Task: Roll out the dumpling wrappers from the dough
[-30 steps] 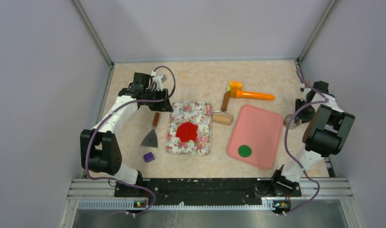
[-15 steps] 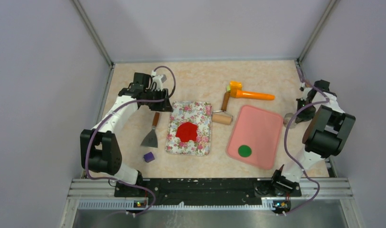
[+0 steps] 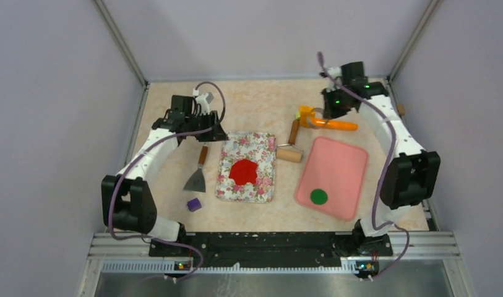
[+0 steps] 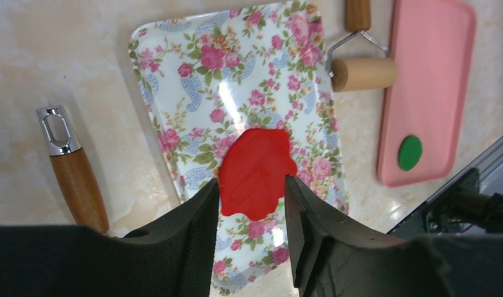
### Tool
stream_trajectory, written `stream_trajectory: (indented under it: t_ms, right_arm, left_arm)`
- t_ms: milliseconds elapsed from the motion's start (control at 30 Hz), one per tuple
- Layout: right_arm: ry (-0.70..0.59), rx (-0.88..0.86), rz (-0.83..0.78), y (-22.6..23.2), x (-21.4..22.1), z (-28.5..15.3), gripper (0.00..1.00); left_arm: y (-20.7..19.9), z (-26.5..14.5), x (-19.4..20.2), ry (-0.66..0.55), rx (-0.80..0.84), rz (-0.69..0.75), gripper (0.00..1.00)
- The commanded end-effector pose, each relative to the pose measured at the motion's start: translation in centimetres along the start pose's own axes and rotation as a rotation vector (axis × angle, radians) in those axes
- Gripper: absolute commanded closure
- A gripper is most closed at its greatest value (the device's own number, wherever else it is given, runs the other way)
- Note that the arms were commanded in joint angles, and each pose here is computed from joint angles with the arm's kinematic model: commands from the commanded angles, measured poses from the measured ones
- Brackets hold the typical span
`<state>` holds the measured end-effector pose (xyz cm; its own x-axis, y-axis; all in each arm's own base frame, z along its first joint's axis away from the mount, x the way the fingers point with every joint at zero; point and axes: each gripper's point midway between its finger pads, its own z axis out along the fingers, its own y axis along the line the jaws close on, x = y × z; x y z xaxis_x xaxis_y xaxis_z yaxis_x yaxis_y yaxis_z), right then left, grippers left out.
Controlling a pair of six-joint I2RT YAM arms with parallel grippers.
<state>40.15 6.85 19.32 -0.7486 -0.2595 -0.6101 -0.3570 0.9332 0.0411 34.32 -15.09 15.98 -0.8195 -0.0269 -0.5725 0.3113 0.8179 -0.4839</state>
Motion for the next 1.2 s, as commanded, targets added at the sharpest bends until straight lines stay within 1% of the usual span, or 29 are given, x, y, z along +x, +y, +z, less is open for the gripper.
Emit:
stream_trajectory:
  t_ms: [0,33,133,267,333,433,500,667,767,800,933,1067,1100,1167]
  right_arm:
    - [-0.010,-0.159,-0.006,10.4,-2.9,1.1,1.00]
    - [-0.013,-0.157,0.020,11.9,-3.7,1.7,1.00]
    - [-0.004,-0.276,0.045,18.2,-5.7,3.3,1.00]
    - [0.025,-0.265,-0.022,23.7,-5.2,5.7,1.00]
    - [0.031,-0.226,0.004,24.8,-4.9,6.5,1.00]
    - [0.033,-0.174,0.041,25.6,-4.4,6.6,1.00]
    - [0.042,-0.185,0.053,26.1,-4.1,6.5,1.00]
    - [0.052,-0.195,0.061,26.5,-3.6,6.3,1.00]
    - [0.045,-0.199,0.061,26.5,-3.7,6.2,1.00]
    - [0.043,-0.204,0.061,26.6,-3.7,6.2,1.00]
    - [0.044,-0.219,0.059,26.9,-3.6,6.2,1.00]
    - [0.087,-0.256,0.057,27.5,-2.4,6.7,1.00]
    - [0.112,-0.274,0.056,27.7,-1.6,6.9,1.00]
    - [0.169,-0.315,0.059,28.4,0.1,7.5,1.00]
  left_arm:
    - [-5.0,-3.0,-4.2,-0.230,0.128,0.017,0.54]
    - [-6.0,-3.2,-4.5,-0.251,0.150,0.025,0.54]
    - [-8.5,-3.2,-4.7,-0.262,0.220,0.027,0.52]
    - [-10.2,-2.1,-3.9,-0.237,0.250,0.041,0.49]
    - [-10.1,-1.7,-3.9,-0.248,0.233,0.027,0.49]
    - [-9.1,-1.0,-4.1,-0.258,0.178,-0.043,0.50]
    - [-8.4,-0.3,-4.3,-0.260,0.146,-0.083,0.52]
    - [-7.5,1.8,-4.3,-0.233,0.101,-0.117,0.60]
    - [-7.2,2.7,-3.5,-0.199,0.083,-0.126,0.61]
    - [-7.1,3.0,-3.2,-0.186,0.081,-0.129,0.63]
    - [-6.5,4.0,-1.9,-0.152,0.065,-0.138,0.76]
    - [-5.2,4.2,-0.8,-0.133,0.007,-0.158,0.97]
    - [-4.9,4.3,-0.2,-0.122,-0.007,-0.164,1.00]
    - [-4.1,4.5,1.2,-0.087,-0.029,-0.180,1.00]
